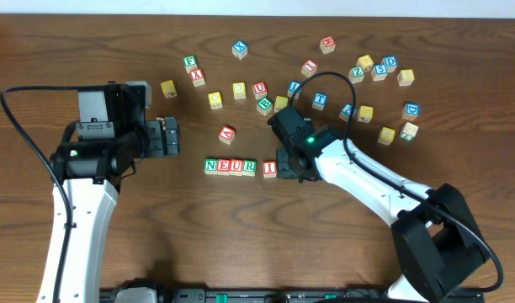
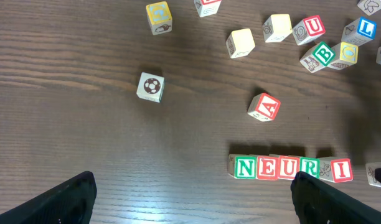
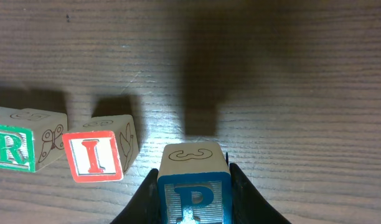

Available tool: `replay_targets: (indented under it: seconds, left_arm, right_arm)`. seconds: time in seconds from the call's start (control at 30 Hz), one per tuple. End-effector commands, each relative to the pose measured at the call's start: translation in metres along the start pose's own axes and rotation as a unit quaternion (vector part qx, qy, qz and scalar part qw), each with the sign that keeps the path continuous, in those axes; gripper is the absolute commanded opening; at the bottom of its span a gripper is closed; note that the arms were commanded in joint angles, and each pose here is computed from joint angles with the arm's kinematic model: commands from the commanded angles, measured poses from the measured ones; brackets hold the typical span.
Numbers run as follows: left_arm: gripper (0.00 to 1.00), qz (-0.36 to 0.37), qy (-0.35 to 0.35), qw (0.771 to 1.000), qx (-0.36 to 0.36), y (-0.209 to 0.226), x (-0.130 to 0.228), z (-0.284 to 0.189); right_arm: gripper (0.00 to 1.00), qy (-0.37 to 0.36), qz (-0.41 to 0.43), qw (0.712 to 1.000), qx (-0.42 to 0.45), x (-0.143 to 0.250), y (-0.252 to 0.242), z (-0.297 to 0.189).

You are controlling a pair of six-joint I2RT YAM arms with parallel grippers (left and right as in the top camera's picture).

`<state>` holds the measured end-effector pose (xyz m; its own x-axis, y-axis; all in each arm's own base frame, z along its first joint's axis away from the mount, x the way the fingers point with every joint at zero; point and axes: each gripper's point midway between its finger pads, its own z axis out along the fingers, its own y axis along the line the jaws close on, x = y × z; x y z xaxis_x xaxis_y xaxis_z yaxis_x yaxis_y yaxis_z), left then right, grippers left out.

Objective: Spell out NEURIPS
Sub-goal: 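Carry the P block down to the right of the I block, then lower the P block beside the I block and align it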

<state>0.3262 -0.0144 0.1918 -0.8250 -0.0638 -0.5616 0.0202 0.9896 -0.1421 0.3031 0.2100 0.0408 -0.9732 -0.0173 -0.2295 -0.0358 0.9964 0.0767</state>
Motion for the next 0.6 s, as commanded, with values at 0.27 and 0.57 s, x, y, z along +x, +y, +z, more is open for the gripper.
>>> replay_targets:
  seconds: [0.27,0.57]
  left_arm:
    - [0.98,0.005,-0.012,1.0,-0.004,0.001,-0.008,-0.006]
    - [0.98,0.005,-0.012,1.0,-0.004,0.001,-0.008,-0.006]
  right_arm:
    - [0.09,-0.034,-0.006,0.999,-0.005,0.007,0.017,0.008]
    - [0.1,-0.037,-0.007,0.999,0.0,0.006,0.015,0.009]
